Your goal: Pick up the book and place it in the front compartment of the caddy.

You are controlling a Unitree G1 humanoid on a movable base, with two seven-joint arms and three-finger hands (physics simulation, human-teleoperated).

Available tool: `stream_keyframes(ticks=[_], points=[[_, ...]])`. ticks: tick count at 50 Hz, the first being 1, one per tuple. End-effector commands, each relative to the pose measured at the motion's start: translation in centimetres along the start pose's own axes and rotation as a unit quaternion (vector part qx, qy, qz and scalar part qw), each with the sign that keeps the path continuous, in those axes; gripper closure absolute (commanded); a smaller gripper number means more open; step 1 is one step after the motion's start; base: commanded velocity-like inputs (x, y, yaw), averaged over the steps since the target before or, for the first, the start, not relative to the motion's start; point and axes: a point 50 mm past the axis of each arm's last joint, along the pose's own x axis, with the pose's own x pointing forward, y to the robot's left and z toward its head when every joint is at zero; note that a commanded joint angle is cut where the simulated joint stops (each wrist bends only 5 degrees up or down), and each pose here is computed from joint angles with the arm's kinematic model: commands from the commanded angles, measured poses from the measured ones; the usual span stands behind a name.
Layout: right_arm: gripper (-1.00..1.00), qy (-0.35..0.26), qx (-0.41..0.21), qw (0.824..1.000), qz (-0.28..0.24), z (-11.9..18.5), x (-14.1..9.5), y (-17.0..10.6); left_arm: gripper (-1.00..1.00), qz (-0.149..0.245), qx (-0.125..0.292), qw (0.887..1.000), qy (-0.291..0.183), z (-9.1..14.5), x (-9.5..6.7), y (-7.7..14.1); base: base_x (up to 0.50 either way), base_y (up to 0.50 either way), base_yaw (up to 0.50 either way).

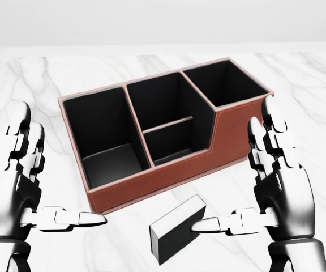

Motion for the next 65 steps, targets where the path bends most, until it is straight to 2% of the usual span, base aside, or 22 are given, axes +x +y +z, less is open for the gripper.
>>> stream_keyframes(ticks=[1, 29, 51, 65], points=[[-1.0, -0.002, 0.0, 1.0, 0.002, 0.12, -0.02, 0.07, -1.0, 0.0, 0.0, 1.0, 0.0, 0.01, 0.04, 0.0, 0.5, 0.0, 0.0], [-1.0, 0.001, -0.005, 1.0, 0.0, -0.07, 0.16, 0.01, -1.0, -0.001, 0.0, 1.0, 0.002, -0.11, 0.04, -0.02, 0.49, 0.0, 0.0], [-1.0, -0.001, -0.003, 1.0, -0.003, -0.04, 0.22, -0.08, -1.0, -0.002, 0.0, 1.0, 0.0, 0.01, -0.03, -0.03, 0.0, 0.0, 0.0], [-1.0, -0.018, -0.026, 1.0, 0.0, 0.7, 0.76, -0.18, -1.0, -0.002, 0.0, 1.0, 0.009, -0.41, 0.0, -0.06, 0.0, 0.0, 0.0]])
